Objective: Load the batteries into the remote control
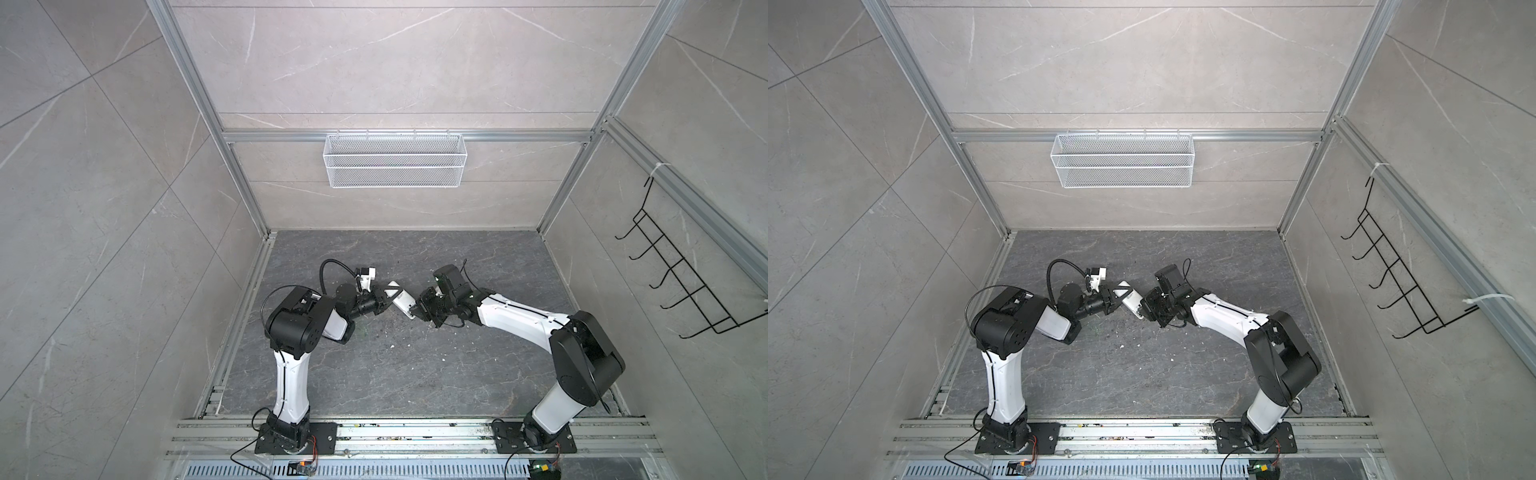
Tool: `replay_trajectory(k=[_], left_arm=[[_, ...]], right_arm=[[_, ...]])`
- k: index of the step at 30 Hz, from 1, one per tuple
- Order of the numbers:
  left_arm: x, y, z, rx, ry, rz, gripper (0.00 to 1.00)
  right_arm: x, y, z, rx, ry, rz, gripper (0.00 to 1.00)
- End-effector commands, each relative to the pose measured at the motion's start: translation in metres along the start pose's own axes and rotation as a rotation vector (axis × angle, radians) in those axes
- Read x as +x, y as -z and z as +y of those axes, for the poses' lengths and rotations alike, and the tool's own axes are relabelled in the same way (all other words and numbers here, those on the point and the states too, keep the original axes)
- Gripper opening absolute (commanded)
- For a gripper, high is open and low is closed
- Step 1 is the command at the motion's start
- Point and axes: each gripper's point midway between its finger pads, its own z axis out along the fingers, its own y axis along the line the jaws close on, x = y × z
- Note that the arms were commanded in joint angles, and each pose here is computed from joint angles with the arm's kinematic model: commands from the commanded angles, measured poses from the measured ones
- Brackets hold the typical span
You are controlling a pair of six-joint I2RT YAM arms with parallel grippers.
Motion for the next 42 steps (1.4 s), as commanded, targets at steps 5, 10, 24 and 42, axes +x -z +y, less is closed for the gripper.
replay_trajectory(k=[5,10,24,42], left_arm=[[-0.001,-0.005,-0.026,0.08,-0.049,0.027,0.0],[-0.001,-0.006,-0.026,0.082,-0.029,0.031,0.0],[-0.007,-0.009,-0.017,0.07,0.047,0.023,0.0],[-0.02,0.003,-0.015,0.068,0.08,0.002,0.0]], right_arm=[[-0.007,-0.009,-0.011,0.025,-0.028,0.005,0.0],[-0.006,-0.01,-0.011,0.029,-0.03,0.016,0.05],[-0.006,-0.006,-0.014,0.05,-0.023,0.016,0.21],[-0.004,0.015,0.001,0.033,0.004,0.001,0.25]])
